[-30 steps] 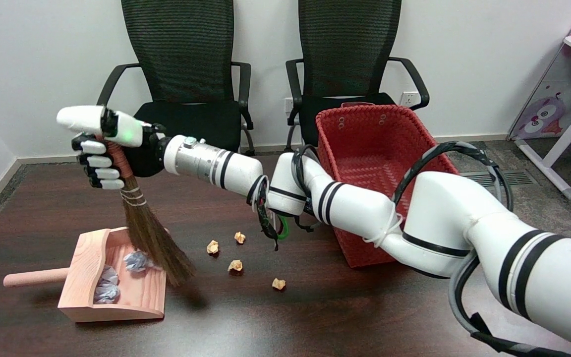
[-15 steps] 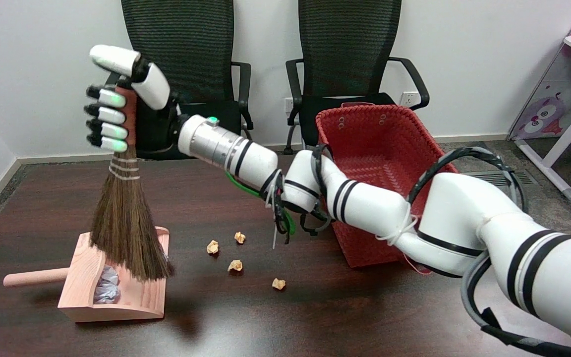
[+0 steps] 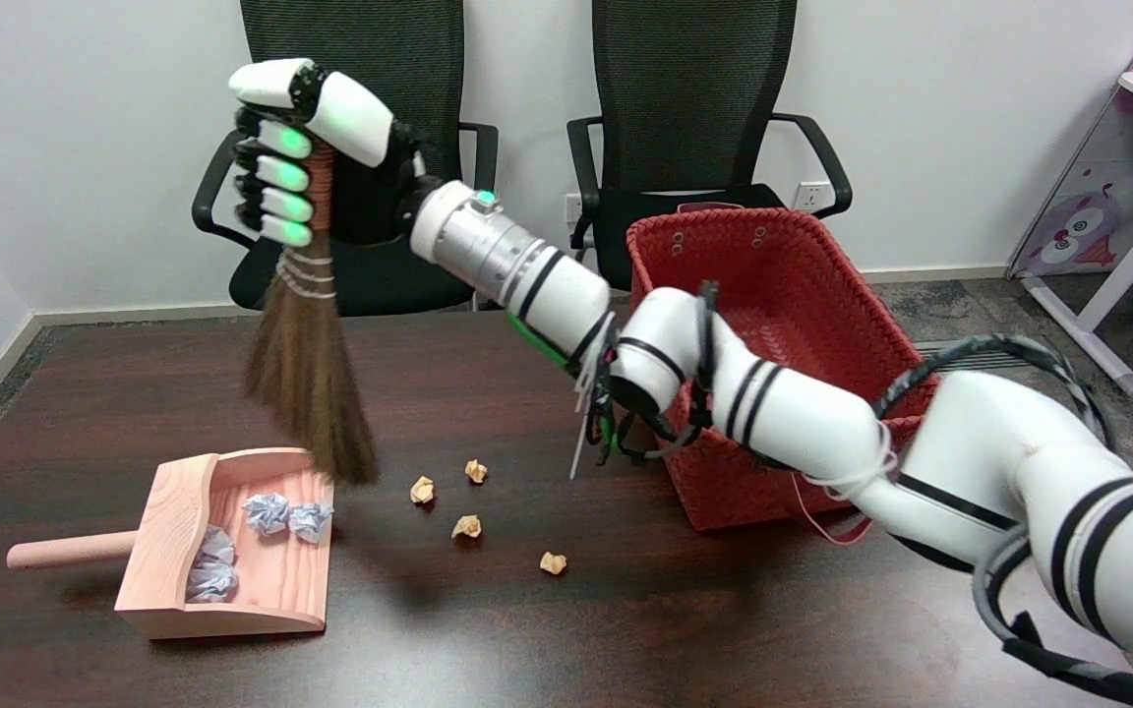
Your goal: Sweep the paper ball into the dustpan.
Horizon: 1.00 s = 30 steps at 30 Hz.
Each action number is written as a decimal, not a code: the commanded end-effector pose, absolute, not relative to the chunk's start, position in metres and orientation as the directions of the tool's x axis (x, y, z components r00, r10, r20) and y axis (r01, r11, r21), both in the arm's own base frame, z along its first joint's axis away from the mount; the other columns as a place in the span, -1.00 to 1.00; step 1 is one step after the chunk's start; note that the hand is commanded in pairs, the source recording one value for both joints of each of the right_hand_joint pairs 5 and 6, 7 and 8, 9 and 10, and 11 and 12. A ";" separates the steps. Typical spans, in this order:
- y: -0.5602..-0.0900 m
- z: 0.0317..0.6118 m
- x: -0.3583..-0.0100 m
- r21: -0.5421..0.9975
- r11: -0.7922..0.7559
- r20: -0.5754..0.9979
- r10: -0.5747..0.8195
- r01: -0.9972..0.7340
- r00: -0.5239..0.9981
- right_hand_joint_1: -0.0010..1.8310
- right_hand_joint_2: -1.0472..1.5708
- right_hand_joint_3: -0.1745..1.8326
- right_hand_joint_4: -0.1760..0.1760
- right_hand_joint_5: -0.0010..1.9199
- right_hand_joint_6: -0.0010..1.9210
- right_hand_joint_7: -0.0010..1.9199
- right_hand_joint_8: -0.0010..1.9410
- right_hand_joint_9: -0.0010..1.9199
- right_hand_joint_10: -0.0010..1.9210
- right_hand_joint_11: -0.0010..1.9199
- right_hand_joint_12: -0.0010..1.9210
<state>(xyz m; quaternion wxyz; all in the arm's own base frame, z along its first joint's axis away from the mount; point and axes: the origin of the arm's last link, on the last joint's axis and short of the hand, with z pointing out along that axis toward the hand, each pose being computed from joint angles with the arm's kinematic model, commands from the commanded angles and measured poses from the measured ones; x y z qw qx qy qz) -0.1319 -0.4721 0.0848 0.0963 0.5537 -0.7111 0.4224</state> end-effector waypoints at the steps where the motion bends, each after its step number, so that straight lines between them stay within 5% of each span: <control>1: -0.423 0.189 -0.102 0.000 -0.300 0.920 -0.374 -0.954 0.117 -0.39 0.56 0.11 0.09 1.00 1.00 1.00 0.98 1.00 1.00 1.00 1.00; 14: -0.396 0.202 -0.123 0.035 -0.270 0.945 -0.304 -0.962 0.120 -0.43 0.62 0.14 0.13 1.00 1.00 1.00 0.98 1.00 1.00 1.00 1.00; 24: -0.347 0.195 -0.153 0.140 -0.252 0.989 -0.019 -0.957 0.150 -0.42 0.64 0.14 0.14 1.00 1.00 1.00 0.98 1.00 1.00 1.00 1.00; 30: -0.332 0.179 -0.161 0.086 -0.250 0.993 -0.055 -0.964 0.103 -0.41 0.63 0.15 0.12 1.00 1.00 1.00 0.98 1.00 1.00 1.00 1.00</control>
